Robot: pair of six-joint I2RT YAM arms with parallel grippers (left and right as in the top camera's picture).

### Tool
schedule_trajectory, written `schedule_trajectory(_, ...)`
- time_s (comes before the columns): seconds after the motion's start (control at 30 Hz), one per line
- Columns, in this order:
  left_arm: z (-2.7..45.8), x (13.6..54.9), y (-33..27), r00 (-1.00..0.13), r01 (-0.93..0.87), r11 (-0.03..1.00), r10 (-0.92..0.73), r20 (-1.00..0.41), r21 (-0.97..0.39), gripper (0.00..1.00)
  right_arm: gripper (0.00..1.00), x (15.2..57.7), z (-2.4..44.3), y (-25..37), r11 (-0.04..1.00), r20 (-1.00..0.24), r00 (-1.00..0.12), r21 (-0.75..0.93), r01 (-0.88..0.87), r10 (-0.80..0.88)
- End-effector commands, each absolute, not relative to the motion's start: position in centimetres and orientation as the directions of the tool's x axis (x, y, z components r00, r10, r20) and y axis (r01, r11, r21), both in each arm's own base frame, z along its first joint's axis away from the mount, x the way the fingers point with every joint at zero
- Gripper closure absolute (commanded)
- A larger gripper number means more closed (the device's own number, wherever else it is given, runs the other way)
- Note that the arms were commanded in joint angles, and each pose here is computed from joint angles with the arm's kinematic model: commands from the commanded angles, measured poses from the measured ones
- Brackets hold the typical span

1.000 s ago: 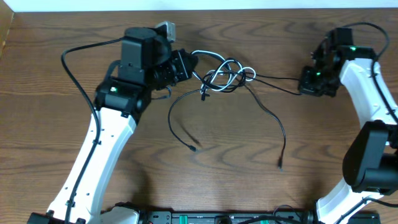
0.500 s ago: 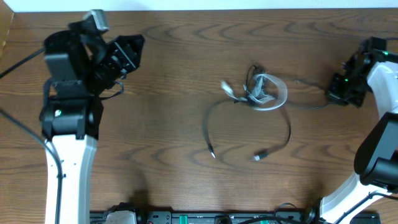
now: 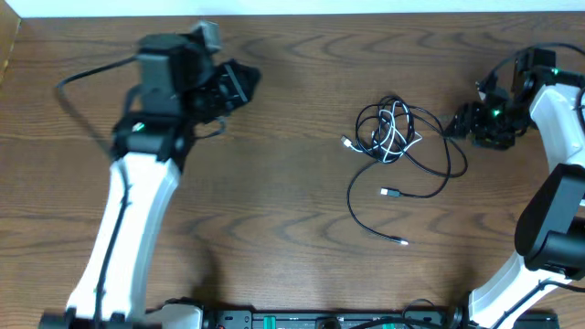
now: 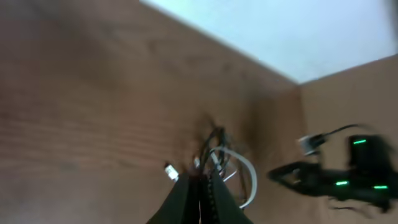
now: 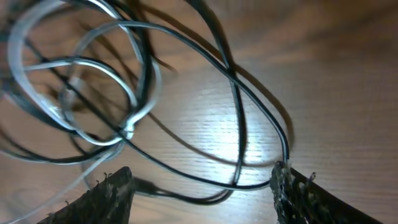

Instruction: Untangle cables

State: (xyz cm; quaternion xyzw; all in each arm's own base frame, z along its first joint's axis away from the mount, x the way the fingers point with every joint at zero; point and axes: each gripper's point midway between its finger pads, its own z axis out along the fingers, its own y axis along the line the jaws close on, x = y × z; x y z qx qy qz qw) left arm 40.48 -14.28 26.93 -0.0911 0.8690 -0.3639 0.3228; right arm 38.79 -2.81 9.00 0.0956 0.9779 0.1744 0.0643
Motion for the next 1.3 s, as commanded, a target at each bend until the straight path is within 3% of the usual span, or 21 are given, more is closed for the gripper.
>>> schedule_trajectory(0.0, 24.2, 41.6, -16.1, -0.809, 0.080, 0.741, -0.342, -0.478, -0.666, 0.89, 0.31, 40.5, 12.6, -1.8, 0.906, -0.187, -0.965, 0.414, 0.090, 0.181)
schedule_trajectory(0.07, 22.2, 41.9, -17.7, -0.835, 0.105, 0.753, -0.288, -0.468, -0.650, 0.77, 0.30, 40.9, 13.5, -1.0, 0.895, -0.214, -0.964, 0.443, 0.050, 0.160)
schedule_trajectory(0.13, 20.3, 42.0, -19.2, -0.859, 0.111, 0.757, -0.253, -0.445, -0.644, 0.54, 0.29, 41.0, 13.8, -0.2, 0.887, -0.223, -0.964, 0.460, 0.024, 0.142)
schedule_trajectory(0.23, 17.1, 42.3, -21.2, -0.890, 0.109, 0.761, -0.212, -0.404, -0.640, 0.40, 0.28, 41.0, 13.8, 0.6, 0.888, -0.224, -0.967, 0.459, 0.006, 0.123)
schedule_trajectory(0.37, 12.6, 42.5, -24.8, -0.920, 0.140, 0.750, -0.142, -0.364, -0.647, 0.36, 0.25, 40.9, 13.7, 1.6, 0.892, -0.233, -0.969, 0.451, -0.037, 0.078)
schedule_trajectory(0.53, 10.8, 42.1, -28.9, -0.921, 0.225, 0.707, -0.070, -0.383, -0.671, 0.28, 0.24, 40.9, 13.7, 2.0, 0.892, -0.235, -0.970, 0.450, -0.048, 0.066)
schedule_trajectory(0.73, 7.8, 41.1, -32.5, -0.920, 0.280, 0.689, -0.006, -0.391, -0.669, 0.28, 0.23, 40.9, 13.7, 2.2, 0.891, -0.234, -0.970, 0.450, -0.052, 0.062)
schedule_trajectory(0.97, 5.2, 40.2, -34.3, -0.910, 0.289, 0.752, 0.023, -0.414, -0.593, 0.36, 0.23, 40.9, 13.7, 3.0, 0.890, -0.237, -0.971, 0.450, -0.071, 0.043)
schedule_trajectory(1.0, 5.2, 40.3, -34.3, -0.907, 0.287, 0.761, 0.021, -0.421, -0.582, 0.50, 0.24, 40.9, 13.7, 3.3, 0.889, -0.238, -0.970, 0.451, -0.078, 0.036)
schedule_trajectory(1.03, 5.1, 40.3, -34.2, -0.907, 0.284, 0.767, 0.019, -0.421, -0.576, 0.86, 0.25, 41.0, 13.9, 3.9, 0.882, -0.245, -0.969, 0.463, -0.091, 0.029)
schedule_trajectory(1.07, 5.1, 40.3, -34.2, -0.907, 0.282, 0.767, 0.018, -0.420, -0.576, 0.93, 0.29, 41.2, 14.3, 5.0, 0.862, -0.259, -0.966, 0.493, -0.118, 0.016)
schedule_trajectory(1.27, 7.6, 40.8, -32.7, -0.905, 0.259, 0.769, -0.018, -0.425, -0.584, 0.92, 0.30, 41.7, 15.0, 10.2, 0.822, -0.316, -0.946, 0.520, -0.233, -0.069)
